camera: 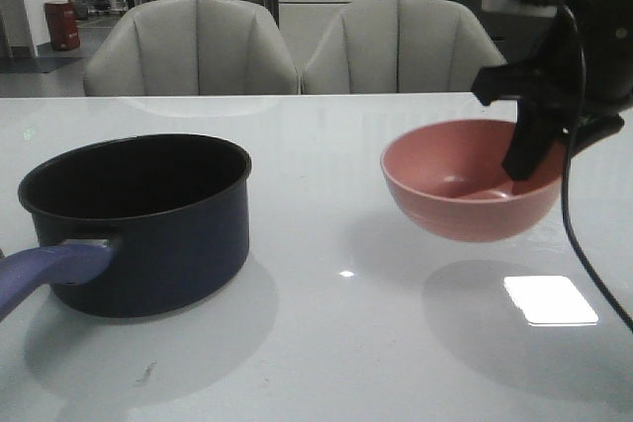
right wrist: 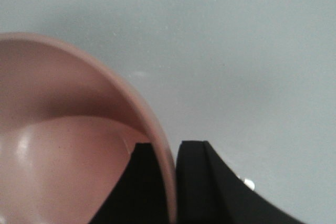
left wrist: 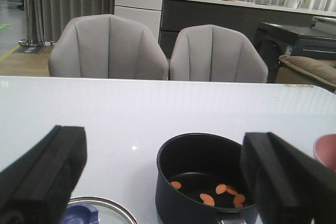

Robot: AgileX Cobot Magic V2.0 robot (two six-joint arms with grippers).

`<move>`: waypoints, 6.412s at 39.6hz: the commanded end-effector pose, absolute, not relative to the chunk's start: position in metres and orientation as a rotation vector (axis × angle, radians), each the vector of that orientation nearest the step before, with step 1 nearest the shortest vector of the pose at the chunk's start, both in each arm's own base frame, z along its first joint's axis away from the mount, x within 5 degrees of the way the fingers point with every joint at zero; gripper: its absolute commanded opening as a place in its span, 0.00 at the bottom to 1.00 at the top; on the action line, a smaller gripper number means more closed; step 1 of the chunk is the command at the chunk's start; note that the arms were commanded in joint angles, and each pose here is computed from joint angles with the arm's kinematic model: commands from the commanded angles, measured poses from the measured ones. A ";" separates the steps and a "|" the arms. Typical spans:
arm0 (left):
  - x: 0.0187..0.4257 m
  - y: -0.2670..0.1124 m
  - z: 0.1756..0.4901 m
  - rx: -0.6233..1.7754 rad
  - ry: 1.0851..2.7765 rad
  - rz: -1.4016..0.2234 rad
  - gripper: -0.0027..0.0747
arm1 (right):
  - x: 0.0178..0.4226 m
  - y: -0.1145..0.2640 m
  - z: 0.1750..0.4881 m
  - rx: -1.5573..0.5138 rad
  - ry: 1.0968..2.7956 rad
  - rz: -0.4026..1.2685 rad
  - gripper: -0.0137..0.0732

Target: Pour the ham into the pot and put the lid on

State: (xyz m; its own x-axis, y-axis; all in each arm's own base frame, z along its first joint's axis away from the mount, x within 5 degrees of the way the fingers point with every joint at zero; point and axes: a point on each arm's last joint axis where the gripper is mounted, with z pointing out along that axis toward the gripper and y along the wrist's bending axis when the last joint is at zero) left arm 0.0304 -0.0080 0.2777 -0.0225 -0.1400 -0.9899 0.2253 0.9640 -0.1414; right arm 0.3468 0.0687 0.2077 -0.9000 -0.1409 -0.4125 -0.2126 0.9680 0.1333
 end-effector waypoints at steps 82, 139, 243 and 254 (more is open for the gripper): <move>0.025 -0.007 0.294 0.059 1.448 -0.317 0.86 | 0.068 0.025 0.254 -0.240 1.491 0.321 0.29; 0.236 0.008 0.299 -0.324 2.593 -0.100 0.83 | 0.068 0.025 0.255 -0.238 1.486 0.321 0.33; 0.340 0.011 0.291 -0.066 2.929 -0.095 0.18 | 0.068 0.025 0.255 -0.238 1.486 0.321 0.33; 0.336 -0.021 0.342 0.106 2.804 -0.259 0.18 | 0.068 0.025 0.255 -0.238 1.486 0.321 0.33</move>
